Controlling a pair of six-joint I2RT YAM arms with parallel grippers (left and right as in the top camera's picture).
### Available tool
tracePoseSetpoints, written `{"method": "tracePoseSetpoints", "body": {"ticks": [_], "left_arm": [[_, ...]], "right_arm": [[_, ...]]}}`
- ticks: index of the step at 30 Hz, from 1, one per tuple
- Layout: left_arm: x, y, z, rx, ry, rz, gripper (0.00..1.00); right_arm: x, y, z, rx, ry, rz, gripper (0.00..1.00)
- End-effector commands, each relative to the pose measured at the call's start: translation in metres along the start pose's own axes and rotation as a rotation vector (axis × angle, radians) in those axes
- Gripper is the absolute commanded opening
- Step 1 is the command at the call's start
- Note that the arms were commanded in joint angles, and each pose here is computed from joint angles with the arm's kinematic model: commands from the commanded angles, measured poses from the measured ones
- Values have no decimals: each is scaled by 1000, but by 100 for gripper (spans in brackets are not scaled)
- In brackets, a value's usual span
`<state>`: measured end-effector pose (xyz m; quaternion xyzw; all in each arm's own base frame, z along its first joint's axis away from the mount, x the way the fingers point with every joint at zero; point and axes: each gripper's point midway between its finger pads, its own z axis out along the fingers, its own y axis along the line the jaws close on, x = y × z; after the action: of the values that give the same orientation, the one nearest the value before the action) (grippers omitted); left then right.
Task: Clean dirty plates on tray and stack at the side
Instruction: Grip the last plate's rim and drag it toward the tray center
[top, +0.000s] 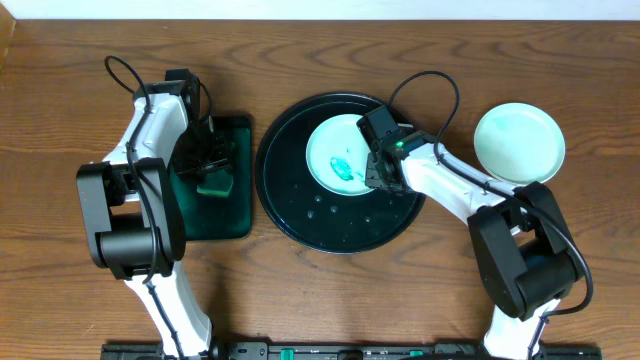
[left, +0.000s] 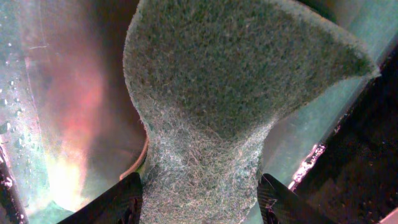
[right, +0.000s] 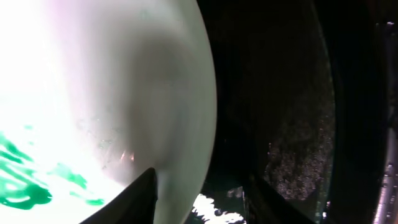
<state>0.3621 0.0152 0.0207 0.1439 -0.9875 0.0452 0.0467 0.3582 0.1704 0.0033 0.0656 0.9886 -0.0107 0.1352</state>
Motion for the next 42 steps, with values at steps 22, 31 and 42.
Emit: {"method": "tracePoseSetpoints", "body": {"ticks": [22,31,42], "left_arm": [[5,2,-2,-7,11,-7,60],[5,2,-2,-8,13,-7,60],[9,2,-2,-10,26,-9,60]], "right_arm": [[-73,17,-8,-212,-262,-374,40],[-56,28,21,-292,-188,-402,35],[-43,21,32,-269,-117,-327,1]]}}
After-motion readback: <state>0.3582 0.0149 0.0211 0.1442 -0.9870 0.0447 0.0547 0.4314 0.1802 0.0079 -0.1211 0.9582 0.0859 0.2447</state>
